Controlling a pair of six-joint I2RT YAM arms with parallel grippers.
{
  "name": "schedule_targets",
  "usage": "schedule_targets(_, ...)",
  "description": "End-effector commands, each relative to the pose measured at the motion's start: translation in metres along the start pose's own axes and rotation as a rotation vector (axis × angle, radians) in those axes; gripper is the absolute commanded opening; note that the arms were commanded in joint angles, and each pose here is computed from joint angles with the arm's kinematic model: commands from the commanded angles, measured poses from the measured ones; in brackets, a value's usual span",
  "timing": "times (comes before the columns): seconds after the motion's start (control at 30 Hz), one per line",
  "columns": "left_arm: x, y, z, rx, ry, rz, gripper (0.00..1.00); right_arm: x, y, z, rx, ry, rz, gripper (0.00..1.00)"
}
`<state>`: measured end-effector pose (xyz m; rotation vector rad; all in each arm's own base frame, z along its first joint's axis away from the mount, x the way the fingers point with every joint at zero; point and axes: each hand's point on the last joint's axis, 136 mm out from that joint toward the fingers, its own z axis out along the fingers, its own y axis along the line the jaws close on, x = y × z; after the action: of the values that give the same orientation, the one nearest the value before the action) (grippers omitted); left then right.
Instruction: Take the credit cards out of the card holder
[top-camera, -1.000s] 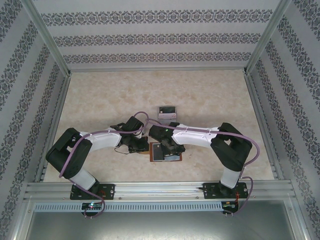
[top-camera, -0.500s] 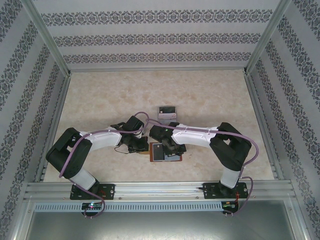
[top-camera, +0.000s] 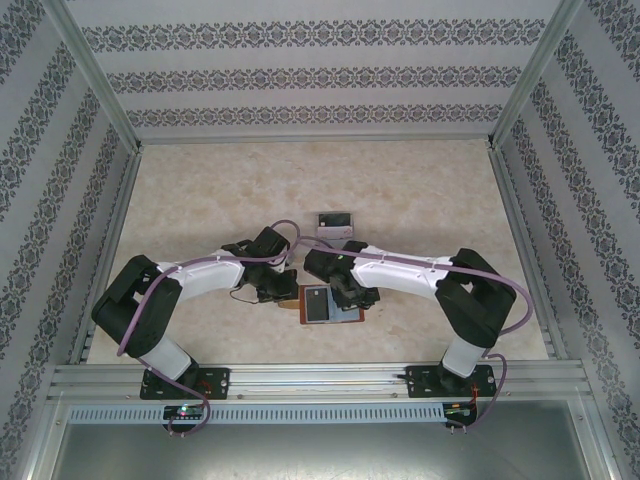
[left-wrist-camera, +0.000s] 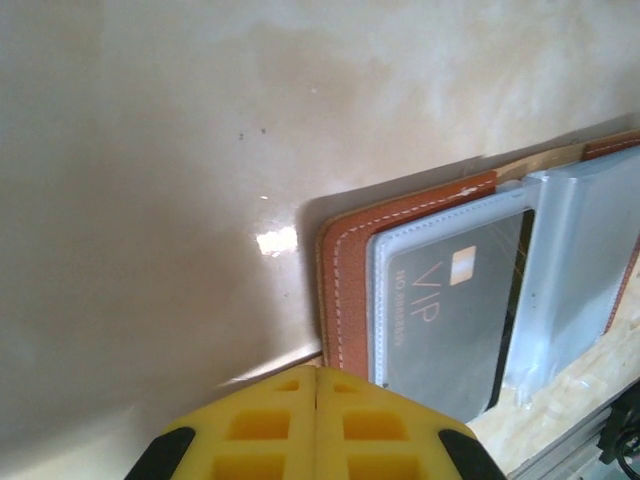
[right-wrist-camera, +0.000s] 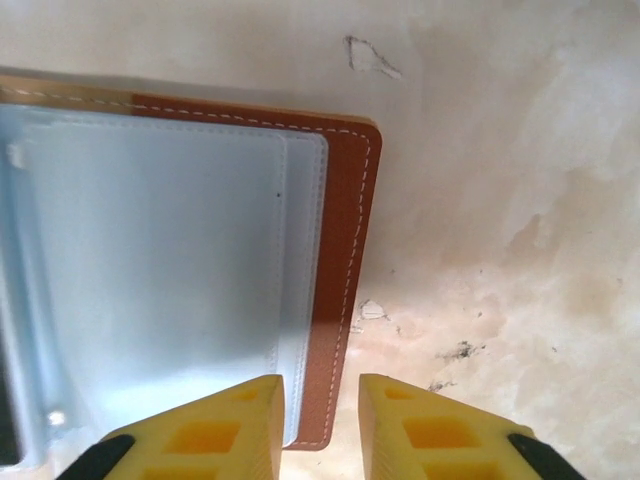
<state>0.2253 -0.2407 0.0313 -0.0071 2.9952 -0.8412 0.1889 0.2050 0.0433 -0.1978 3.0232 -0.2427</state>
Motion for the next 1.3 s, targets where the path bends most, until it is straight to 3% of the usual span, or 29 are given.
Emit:
schedule_targets(0.0,-0.001,-0.017,-0.012,0.023,-0.006,0.028,0.04,-0.002,0.005,-0.008,-0.088,-0.008,0.027,0.25)
schedule_targets(0.37,0.009,-0.035,0.001,0.065,0.024,0.041,0.01,-0.012,0.047,-0.023,-0.374,-0.023,0.081,0.14)
schedule_targets(0.63,0.014,-0.039,0.015,0.071,0.037,0.04,0.0,-0.016,0.071,-0.019,-0.528,0.003,0.12,0.13)
schedule_targets(1.27,0.027,-0.014,0.031,-0.004,0.078,0.022,0.0,-0.017,0.078,0.005,-0.545,0.051,0.146,0.16)
